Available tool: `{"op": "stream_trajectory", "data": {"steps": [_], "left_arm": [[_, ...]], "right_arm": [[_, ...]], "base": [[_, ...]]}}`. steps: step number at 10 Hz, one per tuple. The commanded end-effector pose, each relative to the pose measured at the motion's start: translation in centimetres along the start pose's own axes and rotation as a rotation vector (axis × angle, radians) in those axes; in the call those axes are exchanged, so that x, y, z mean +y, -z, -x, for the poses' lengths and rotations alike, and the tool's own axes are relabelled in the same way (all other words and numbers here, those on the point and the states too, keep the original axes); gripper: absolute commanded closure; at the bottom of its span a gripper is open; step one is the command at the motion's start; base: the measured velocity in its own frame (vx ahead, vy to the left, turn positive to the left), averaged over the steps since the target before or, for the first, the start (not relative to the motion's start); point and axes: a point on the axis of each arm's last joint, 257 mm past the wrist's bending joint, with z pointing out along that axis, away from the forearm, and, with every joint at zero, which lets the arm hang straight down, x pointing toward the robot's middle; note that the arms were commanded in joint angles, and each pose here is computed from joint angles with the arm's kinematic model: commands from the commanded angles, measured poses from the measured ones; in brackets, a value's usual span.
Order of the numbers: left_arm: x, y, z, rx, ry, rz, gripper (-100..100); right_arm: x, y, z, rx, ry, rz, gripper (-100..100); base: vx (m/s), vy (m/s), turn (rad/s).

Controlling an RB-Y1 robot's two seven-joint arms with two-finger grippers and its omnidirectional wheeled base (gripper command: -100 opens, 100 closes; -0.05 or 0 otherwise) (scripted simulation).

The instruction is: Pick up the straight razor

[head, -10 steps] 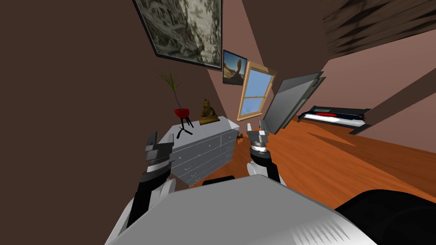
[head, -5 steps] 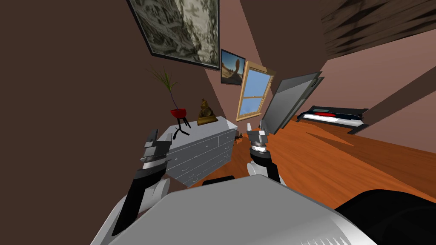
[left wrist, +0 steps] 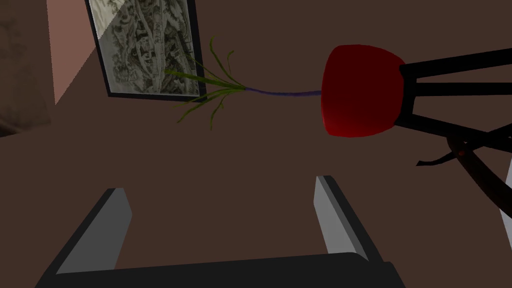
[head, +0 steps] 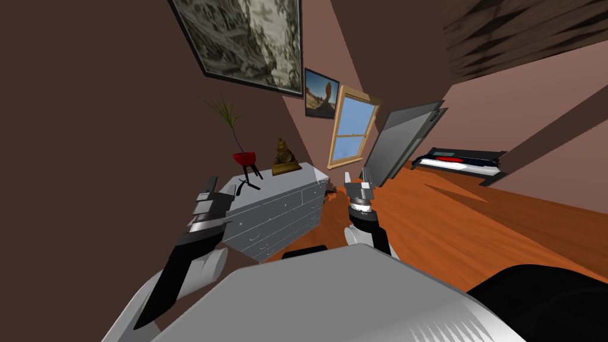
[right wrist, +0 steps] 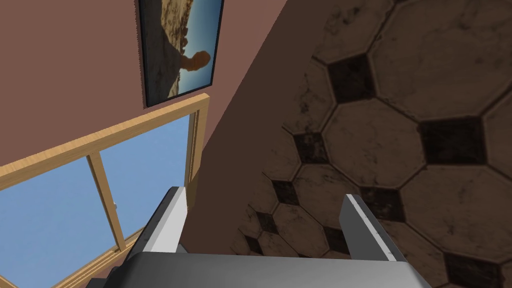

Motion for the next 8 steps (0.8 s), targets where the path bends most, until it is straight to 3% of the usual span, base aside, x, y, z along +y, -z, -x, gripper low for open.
{"op": "stream_trajectory", "data": {"steps": [1, 8], "left_arm": [[0.7, -0.2, 0.6, -0.004, -0.008, 0.033, -100], [1.4, -2.0, 3.8, -0.016, -0.062, 0.129, -100]], "right_arm": [[0.0, 0.0, 0.0, 0.000, 0.000, 0.000, 0], [0.0, 0.0, 0.0, 0.000, 0.000, 0.000, 0]], "base": [[0.001, -0.051, -0.015], [0.003, -0.035, -0.026]]}}
